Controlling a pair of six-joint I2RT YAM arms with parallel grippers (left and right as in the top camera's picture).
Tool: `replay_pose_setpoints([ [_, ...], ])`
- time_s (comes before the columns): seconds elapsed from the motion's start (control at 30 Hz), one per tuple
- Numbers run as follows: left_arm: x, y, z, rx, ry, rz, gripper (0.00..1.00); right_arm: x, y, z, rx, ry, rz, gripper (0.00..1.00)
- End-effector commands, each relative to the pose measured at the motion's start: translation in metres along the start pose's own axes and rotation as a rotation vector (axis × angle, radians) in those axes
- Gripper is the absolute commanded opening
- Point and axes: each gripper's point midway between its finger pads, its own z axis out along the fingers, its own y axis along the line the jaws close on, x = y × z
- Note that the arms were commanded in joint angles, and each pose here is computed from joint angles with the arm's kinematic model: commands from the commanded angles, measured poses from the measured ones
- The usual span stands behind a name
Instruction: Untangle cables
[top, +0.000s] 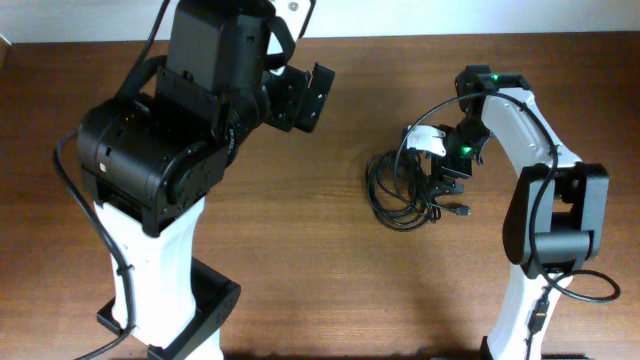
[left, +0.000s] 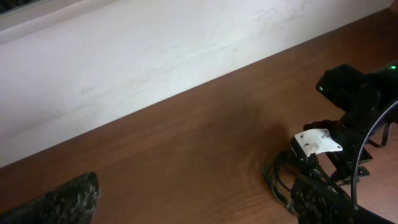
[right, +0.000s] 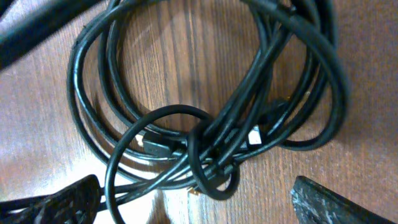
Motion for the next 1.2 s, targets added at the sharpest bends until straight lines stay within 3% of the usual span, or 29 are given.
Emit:
replay_pose_setpoints([
  [0.0, -0.001, 0.003, -0.006, -0.007, -0.012, -0.002, 0.99, 0.001, 0.002, 0.006, -0.009, -0.020, 0.012, 0.96],
  [0.17, -0.001, 0.003, -0.006, -0.008, -0.012, -0.002, 0.99, 0.007, 0.004, 0.022, -0.010, -0.020, 0.013, 0.81],
  [0.2, -0.001, 0.003, -0.006, -0.008, -0.012, -0.002, 0.99, 0.008, 0.005, 0.025, -0.013, -0.019, 0.014, 0.48],
  [0.23, -0.001, 0.003, -0.006, -0.008, -0.012, -0.002, 0.99, 0.009, 0.008, 0.026, -0.021, -0.018, 0.017, 0.04],
  [0.43, -0.001, 0.003, -0.006, -0.007, -0.012, -0.002, 0.99, -0.002, 0.015, 0.016, -0.059, -0.060, 0.139, 0.04],
  [0.57, 0.000, 0.003, -0.005, -0.008, -0.008, -0.001, 0.99, -0.036, 0.018, -0.045, -0.043, -0.131, 0.121, 0.04],
  [0.73, 0.005, -0.006, 0.012, 0.020, 0.035, 0.008, 0.99, -0.101, 0.040, -0.162, 0.099, -0.329, 0.091, 0.04],
  [0.83, 0.008, -0.028, 0.044, 0.108, 0.079, 0.015, 0.99, -0.119, 0.065, -0.223, 0.202, -0.382, 0.169, 0.04],
  [0.9, 0.014, -0.049, 0.074, 0.194, 0.119, 0.066, 0.99, -0.131, 0.088, -0.252, 0.283, -0.417, 0.118, 0.04],
  [1.17, 0.044, -0.126, 0.134, 0.574, 0.224, 0.160, 0.99, -0.134, 0.104, -0.267, 0.313, -0.438, 0.142, 0.04],
])
